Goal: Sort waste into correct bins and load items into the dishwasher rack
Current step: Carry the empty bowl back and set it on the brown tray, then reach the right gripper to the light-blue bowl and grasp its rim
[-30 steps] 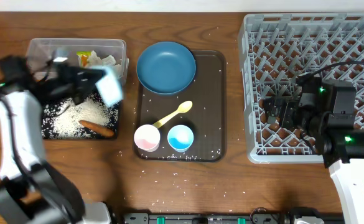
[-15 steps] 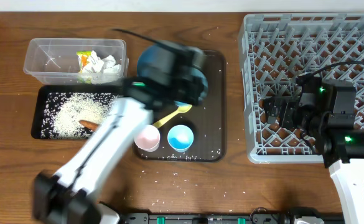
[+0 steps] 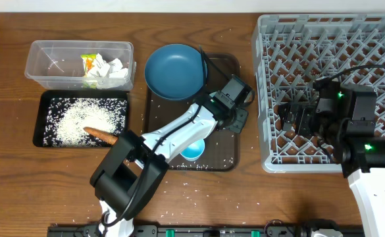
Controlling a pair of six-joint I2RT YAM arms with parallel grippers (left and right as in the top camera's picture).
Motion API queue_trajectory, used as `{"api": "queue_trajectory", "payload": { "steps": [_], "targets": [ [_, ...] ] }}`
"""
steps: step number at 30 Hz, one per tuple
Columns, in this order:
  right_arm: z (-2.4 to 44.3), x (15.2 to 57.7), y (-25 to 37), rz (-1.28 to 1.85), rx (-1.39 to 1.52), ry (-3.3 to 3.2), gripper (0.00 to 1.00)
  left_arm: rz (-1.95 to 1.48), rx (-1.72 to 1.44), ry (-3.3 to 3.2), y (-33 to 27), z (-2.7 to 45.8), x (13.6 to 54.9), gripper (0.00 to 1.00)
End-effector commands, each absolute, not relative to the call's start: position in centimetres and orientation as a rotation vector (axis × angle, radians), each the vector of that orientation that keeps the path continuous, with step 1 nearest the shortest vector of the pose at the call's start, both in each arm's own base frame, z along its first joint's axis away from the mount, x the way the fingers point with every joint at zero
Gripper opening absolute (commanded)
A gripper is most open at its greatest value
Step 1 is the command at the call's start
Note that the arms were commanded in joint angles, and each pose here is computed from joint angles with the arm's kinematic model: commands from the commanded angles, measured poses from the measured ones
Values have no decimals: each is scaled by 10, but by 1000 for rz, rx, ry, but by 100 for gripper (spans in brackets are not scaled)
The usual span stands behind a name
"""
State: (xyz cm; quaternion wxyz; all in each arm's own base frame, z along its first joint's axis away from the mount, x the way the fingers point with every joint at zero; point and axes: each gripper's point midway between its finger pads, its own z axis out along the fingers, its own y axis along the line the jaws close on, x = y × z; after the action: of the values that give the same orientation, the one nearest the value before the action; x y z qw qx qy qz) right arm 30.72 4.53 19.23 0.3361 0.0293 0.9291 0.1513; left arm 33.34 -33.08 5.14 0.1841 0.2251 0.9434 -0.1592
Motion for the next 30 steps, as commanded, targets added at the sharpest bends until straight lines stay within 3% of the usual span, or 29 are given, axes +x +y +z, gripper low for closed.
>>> {"api": "queue_trajectory", "payload": {
  "steps": [1,6,13,22,30],
  "targets": [
    [201,311,42,376,65,2399,99,-419,625,2656,-329,50,338,25],
    [210,319,55,418,1,2348,99,-405,601,2646,-323,57,344,50],
    [211,341,99,499,-89,2296,99,-370,344,2609,-256,124,375,60],
    [163,372,159,498,-173,2378,86,-365,6,2431,-148,230,387,67],
    [106,382,193,464,-164,2550,71,-328,-104,2408,-108,246,382,71]
  ]
}}
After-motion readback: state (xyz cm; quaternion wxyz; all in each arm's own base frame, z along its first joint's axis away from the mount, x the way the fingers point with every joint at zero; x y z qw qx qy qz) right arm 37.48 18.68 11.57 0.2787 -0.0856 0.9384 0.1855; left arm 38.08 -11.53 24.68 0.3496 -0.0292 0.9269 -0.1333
